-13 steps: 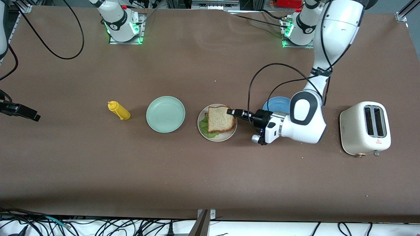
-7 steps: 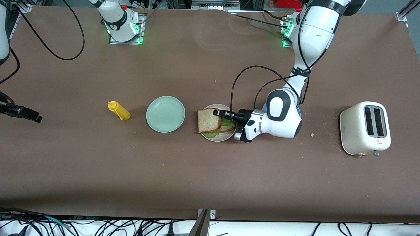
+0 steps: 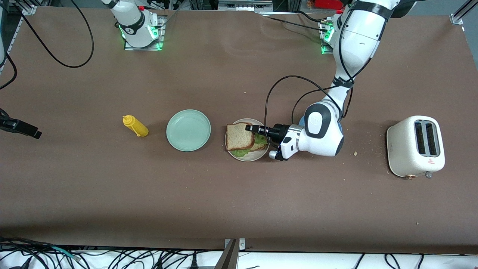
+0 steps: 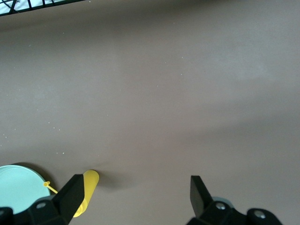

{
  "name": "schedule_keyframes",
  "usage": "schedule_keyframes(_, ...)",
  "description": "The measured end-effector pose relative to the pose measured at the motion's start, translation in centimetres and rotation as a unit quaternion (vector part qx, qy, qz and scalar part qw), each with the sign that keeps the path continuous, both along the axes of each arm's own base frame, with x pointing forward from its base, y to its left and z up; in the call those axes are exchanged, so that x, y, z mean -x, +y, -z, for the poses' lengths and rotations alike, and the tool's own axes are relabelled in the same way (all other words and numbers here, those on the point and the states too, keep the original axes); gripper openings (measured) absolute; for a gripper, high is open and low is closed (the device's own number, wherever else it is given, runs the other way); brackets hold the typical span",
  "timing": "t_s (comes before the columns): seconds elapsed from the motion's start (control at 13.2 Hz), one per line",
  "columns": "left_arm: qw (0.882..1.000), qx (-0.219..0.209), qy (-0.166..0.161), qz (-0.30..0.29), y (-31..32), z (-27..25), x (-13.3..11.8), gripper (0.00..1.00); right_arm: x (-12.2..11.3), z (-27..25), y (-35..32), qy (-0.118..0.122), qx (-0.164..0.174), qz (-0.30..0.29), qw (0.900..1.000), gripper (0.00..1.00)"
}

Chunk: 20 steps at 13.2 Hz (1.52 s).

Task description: Make sandwich in beige plate with both arms

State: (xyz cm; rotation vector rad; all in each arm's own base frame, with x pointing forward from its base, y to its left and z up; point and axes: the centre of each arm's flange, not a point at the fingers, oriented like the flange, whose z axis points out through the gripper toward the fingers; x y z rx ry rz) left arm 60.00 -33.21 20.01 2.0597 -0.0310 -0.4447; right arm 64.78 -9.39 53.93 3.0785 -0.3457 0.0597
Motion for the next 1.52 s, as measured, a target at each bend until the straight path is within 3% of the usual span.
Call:
schedule_keyframes(0.08, 1.000, -0.005, -0.001, 0.005, 0.1, 0.1, 0.1, 0.12, 0.0, 0.0, 0.0, 0.000, 0.005, -0.001, 1.000, 1.00)
schedule_keyframes(0.15, 1.000, -0.011, -0.004, 0.010, 0.2, 0.1, 0.1, 0.19, 0.0, -0.1, -0.1, 0.001, 0.011, -0.002, 1.000, 1.00)
schedule_keyframes(0.38, 0.999, -0.031, -0.013, 0.020, 1.2, -0.2, -0.2, 0.51, 0.1, -0.3, -0.2, 0.001, 0.021, -0.004, 1.000, 1.00)
schedule_keyframes(0.68, 0.995, -0.097, 0.006, 0.022, 2.9, -1.9, -0.8, 0.93, 0.0, -0.3, 0.2, 0.001, 0.021, -0.007, 1.000, 1.00)
schedule_keyframes(0.76, 0.994, -0.108, 0.009, 0.014, 3.4, -2.9, -1.2, 1.00, 0.0, -0.3, 0.3, 0.001, 0.021, -0.008, 1.000, 1.00)
schedule_keyframes(0.99, 0.985, -0.173, 0.003, -0.005, 6.8, -5.9, -2.8, 1.00, 0.0, -0.3, 0.4, 0.001, 0.021, -0.008, 1.000, 1.00)
schedule_keyframes(1.22, 0.962, -0.270, -0.038, 0.006, 11.8, -9.5, -4.1, 1.00, 0.0, -0.3, 0.4, 0.000, 0.021, -0.002, 1.000, 1.00)
schedule_keyframes(1.52, 0.929, -0.361, -0.077, 0.022, 19.1, -13.1, -5.3, 1.00, 0.0, -0.3, 0.4, 0.000, 0.021, 0.002, 1.000, 1.00)
